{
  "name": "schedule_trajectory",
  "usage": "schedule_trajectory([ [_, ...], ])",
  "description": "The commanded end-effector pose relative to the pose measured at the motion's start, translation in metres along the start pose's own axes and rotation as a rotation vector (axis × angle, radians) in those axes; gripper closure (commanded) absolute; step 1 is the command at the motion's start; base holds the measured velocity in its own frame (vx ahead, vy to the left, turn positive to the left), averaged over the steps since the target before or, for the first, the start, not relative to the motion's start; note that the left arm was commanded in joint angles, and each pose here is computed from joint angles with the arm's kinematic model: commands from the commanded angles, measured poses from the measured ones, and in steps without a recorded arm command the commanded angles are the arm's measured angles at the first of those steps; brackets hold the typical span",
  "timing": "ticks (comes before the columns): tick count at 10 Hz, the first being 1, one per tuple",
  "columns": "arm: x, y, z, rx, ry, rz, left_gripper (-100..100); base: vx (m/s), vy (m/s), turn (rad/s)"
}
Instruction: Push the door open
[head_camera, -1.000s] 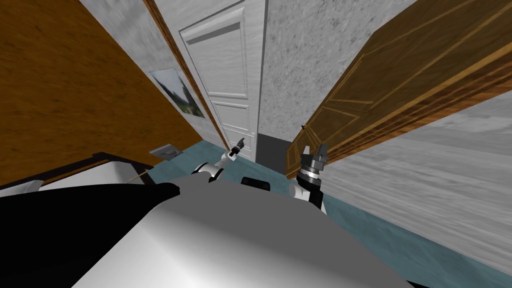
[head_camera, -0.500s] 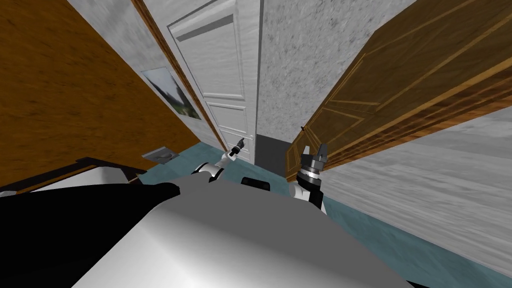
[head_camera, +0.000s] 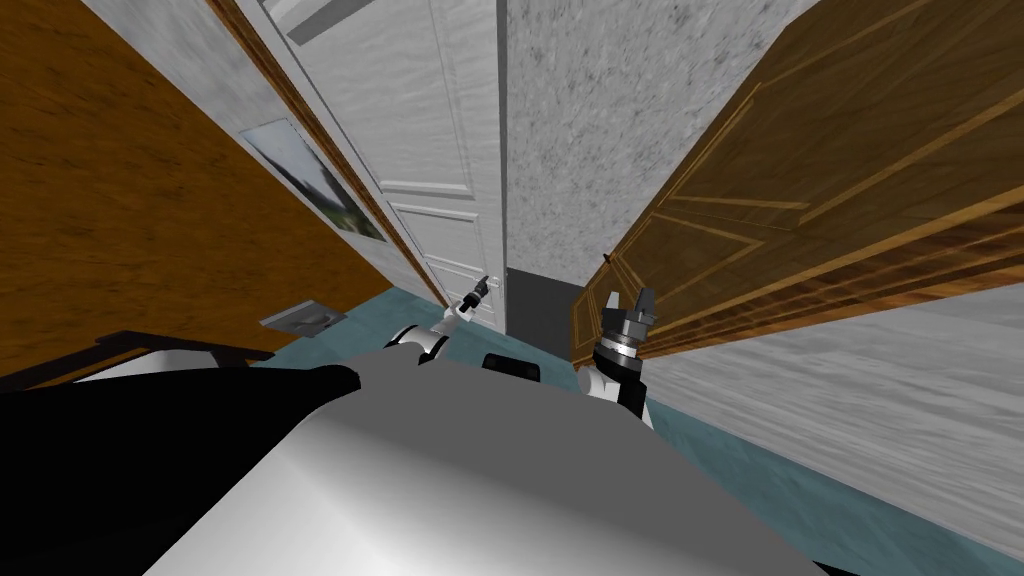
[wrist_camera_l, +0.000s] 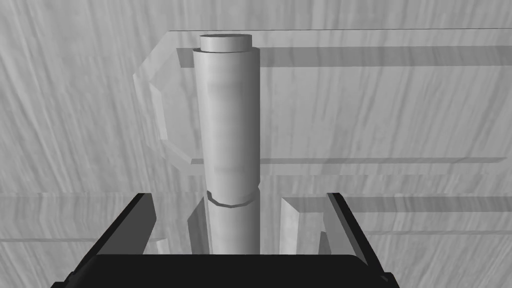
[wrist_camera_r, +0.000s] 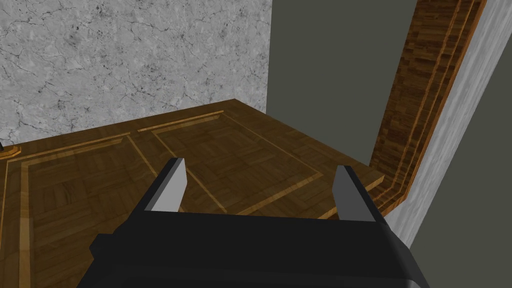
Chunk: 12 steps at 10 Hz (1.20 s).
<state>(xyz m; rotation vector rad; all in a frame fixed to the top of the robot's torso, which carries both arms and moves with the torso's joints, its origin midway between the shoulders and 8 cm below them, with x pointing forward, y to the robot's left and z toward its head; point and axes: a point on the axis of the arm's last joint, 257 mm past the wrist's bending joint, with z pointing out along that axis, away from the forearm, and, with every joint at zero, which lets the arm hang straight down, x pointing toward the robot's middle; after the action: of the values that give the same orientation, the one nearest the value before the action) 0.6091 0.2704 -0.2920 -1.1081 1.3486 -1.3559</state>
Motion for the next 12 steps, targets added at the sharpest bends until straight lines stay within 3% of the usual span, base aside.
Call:
schedule_trajectory([
  [1, 0.000, 0.000, -0.0003, 0.000, 0.000, 0.000, 100, -0.014, 0.000, 0.006],
  [6, 0.000, 0.000, -0.0003, 0.000, 0.000, 0.000, 100, -0.015, 0.003, -0.003],
  [12, -0.028, -0.001, -0.0053, 0.003, -0.066, 0.002, 100, 0.167, -0.068, 0.032],
])
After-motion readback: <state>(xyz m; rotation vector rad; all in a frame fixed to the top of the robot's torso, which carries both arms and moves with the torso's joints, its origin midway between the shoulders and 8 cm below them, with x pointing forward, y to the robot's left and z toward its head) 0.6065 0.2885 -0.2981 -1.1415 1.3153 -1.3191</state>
